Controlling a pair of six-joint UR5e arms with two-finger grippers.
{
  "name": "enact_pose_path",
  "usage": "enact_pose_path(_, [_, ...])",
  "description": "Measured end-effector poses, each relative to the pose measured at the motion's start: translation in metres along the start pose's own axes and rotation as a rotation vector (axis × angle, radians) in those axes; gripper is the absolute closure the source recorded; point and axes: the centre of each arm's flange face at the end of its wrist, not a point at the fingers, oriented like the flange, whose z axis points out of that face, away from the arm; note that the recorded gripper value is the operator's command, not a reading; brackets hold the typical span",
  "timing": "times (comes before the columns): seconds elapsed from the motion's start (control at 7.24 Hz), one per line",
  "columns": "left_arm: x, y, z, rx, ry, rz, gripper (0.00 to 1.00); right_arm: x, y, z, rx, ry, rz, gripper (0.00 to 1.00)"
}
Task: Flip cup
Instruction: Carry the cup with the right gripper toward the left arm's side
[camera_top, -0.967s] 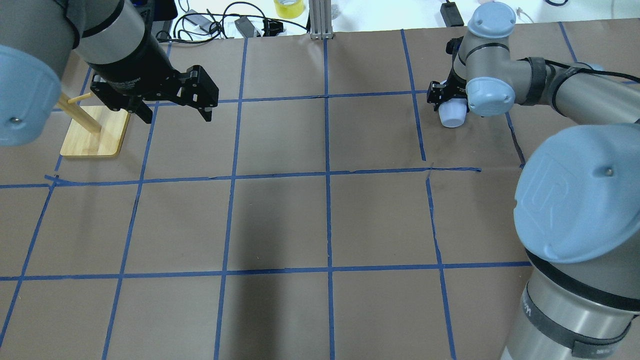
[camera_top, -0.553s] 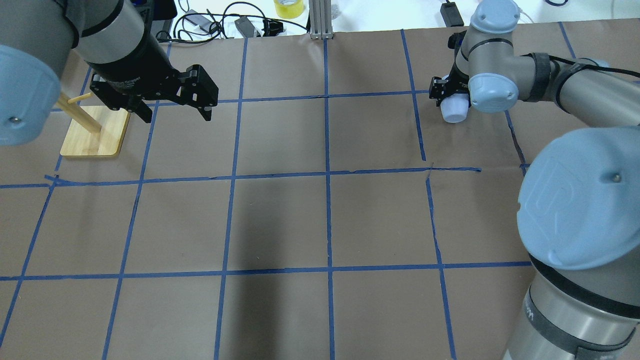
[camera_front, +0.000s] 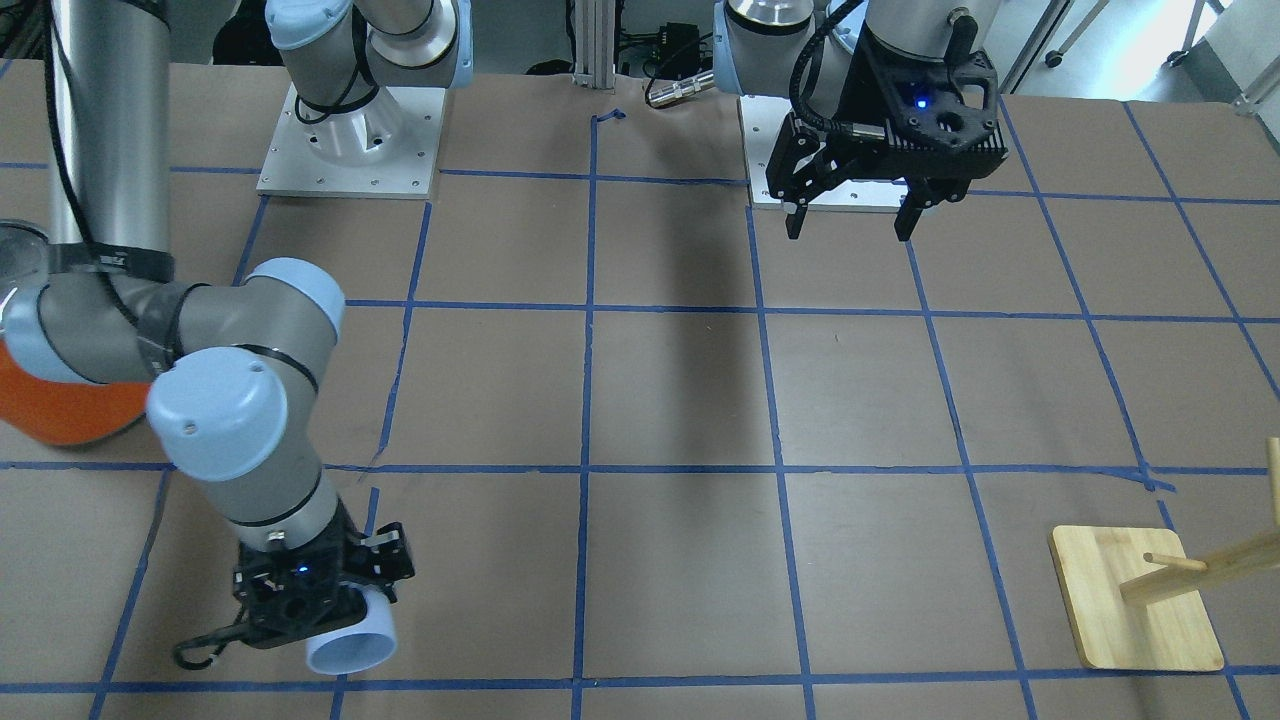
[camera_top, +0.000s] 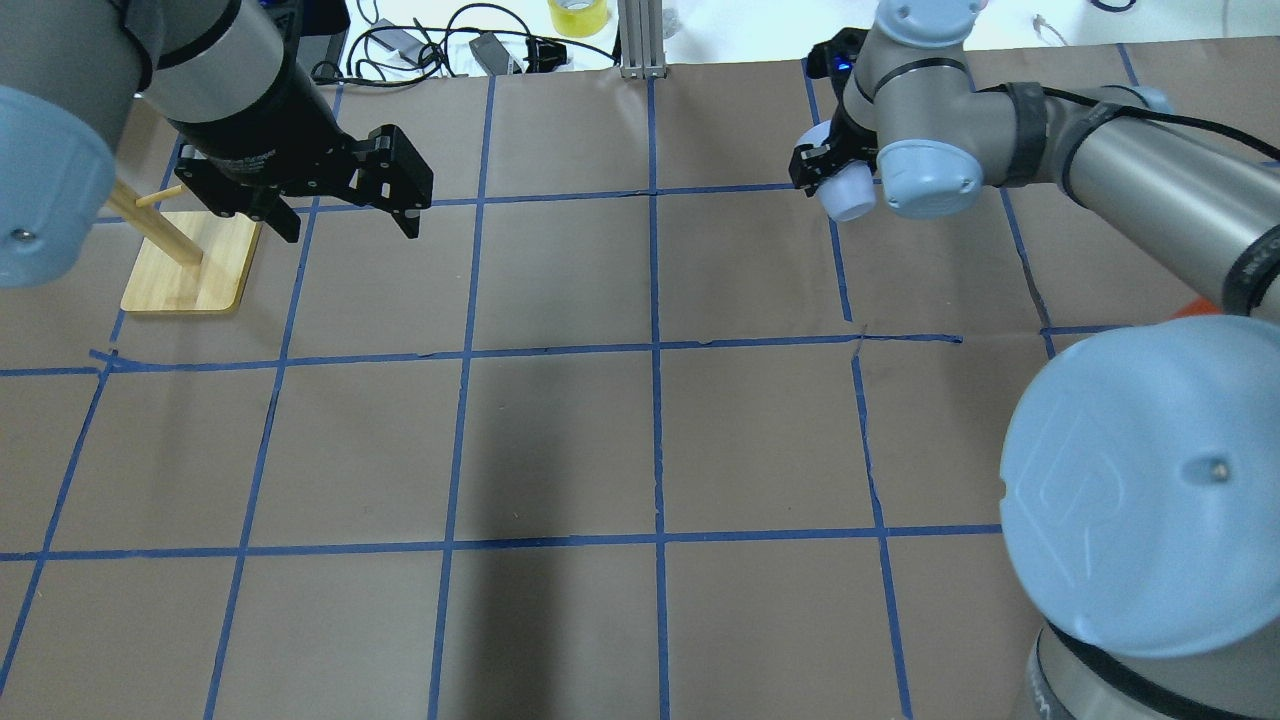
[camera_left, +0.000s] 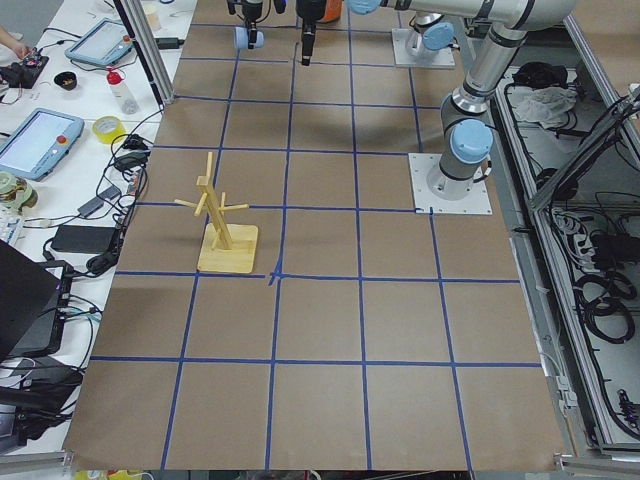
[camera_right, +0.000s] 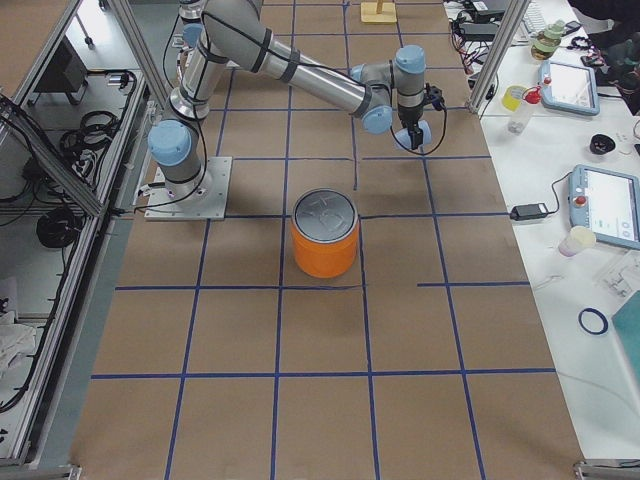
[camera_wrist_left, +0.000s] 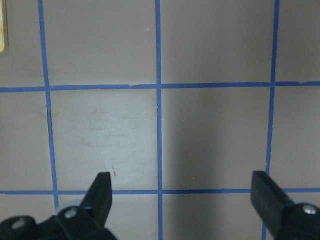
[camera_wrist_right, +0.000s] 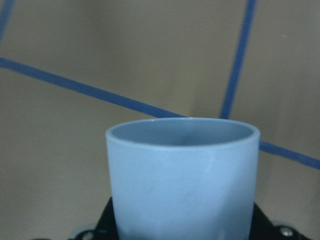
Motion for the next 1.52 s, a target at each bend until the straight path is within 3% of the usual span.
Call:
enact_pose_path(0.28, [-0.001,0.000,-0.001,0.001,0.000,-0.001,0.00,-0.078,-0.009,-0.006,0.031,-0.031,-0.368,0.88])
enact_pose_path(0.55, [-0.001,0.000,-0.001,0.002,0.000,0.001,0.00,-0.141,-0.013,-0.007,0.097,-0.070,-0.722,0.87])
enact_pose_path(0.83, [-0.001,0.000,-0.001,0.001,0.000,0.001,0.00,-0.183,-0.010,0.006,0.155,-0.134,-0.996,0.87])
enact_pose_path(0.97, [-0.001,0.001,-0.001,0.000,0.000,0.001,0.00,-0.198,-0.007,0.015,0.156,-0.158,-1.074,0.86])
enact_pose_path(1.24, [-0.001,0.001,-0.001,-0.001,0.000,0.001,0.00,-0.232,0.001,0.025,0.146,-0.188,-1.146,0.82])
enact_pose_path(1.52, [-0.001,0.001,0.000,-0.002,0.000,0.001,0.00,-0.250,0.007,0.027,0.124,-0.207,-1.176,0.58])
